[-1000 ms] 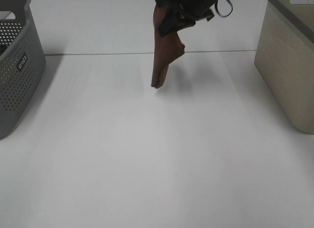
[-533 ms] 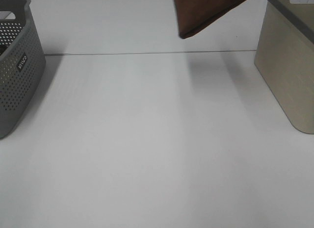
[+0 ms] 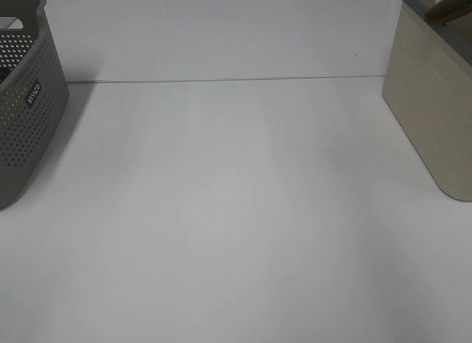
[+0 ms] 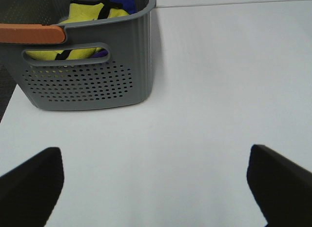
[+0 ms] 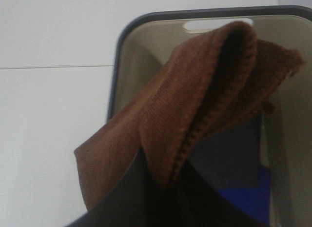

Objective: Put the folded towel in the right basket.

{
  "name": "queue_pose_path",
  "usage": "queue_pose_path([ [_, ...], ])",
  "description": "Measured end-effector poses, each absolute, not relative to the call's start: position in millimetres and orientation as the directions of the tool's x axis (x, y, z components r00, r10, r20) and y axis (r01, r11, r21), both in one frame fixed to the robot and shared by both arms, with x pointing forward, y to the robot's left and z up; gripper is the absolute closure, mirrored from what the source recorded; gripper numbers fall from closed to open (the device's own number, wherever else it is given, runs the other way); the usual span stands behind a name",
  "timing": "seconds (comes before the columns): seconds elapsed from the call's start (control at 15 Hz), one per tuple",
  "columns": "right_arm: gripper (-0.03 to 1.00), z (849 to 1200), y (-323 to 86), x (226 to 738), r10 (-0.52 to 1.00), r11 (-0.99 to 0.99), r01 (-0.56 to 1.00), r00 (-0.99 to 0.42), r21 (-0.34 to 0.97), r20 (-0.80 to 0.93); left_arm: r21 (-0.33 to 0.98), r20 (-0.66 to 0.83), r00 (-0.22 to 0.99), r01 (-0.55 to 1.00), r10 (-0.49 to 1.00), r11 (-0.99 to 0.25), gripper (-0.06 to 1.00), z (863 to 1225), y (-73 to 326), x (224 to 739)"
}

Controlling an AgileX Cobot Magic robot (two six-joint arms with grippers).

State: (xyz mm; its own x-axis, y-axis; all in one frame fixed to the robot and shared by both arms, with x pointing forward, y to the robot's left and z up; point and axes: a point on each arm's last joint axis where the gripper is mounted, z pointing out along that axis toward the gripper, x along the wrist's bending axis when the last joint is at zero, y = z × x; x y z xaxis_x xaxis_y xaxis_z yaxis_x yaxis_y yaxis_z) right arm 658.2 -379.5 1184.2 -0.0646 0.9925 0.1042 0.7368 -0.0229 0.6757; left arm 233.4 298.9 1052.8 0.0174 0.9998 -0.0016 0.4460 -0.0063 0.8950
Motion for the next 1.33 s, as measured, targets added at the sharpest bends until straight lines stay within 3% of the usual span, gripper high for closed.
queue_pose_path([
  [0.47,0.88,1116.6,-402.8,691.3,0.992,-0.114,0.835,0.063,0.538,0.113,0.895,-0.002,0.017,0.446,1.0,-0.006,-0.02,1052.8,298.9,233.4],
  [0.6,0.69,1106.0,-405.8,695.5,0.988,-0.145,0.845,0.099,0.515,0.115,0.895,-0.002,0.017,0.446,1.0,-0.006,-0.02,1052.8,298.9,233.4],
  [0.73,0.4,1105.5,-406.0,695.7,0.987,-0.155,0.845,0.109,0.512,0.119,0.895,-0.002,0.017,0.446,1.0,-0.006,-0.02,1052.8,298.9,233.4],
  [0.8,0.35,1106.1,-405.3,695.6,0.985,-0.162,0.843,0.111,0.513,0.129,0.895,-0.002,0.017,0.446,1.0,-0.006,-0.02,1052.8,298.9,233.4],
  [1.07,0.3,1122.8,-382.2,694.2,0.962,-0.197,0.817,0.054,0.542,0.268,0.895,-0.002,0.017,0.446,1.0,-0.006,-0.02,1052.8,298.9,233.4],
  [1.33,0.3,1161.1,-316.0,680.2,0.965,-0.079,0.79,-0.092,0.608,0.244,0.895,-0.002,0.017,0.446,1.0,-0.006,-0.02,1052.8,298.9,233.4],
])
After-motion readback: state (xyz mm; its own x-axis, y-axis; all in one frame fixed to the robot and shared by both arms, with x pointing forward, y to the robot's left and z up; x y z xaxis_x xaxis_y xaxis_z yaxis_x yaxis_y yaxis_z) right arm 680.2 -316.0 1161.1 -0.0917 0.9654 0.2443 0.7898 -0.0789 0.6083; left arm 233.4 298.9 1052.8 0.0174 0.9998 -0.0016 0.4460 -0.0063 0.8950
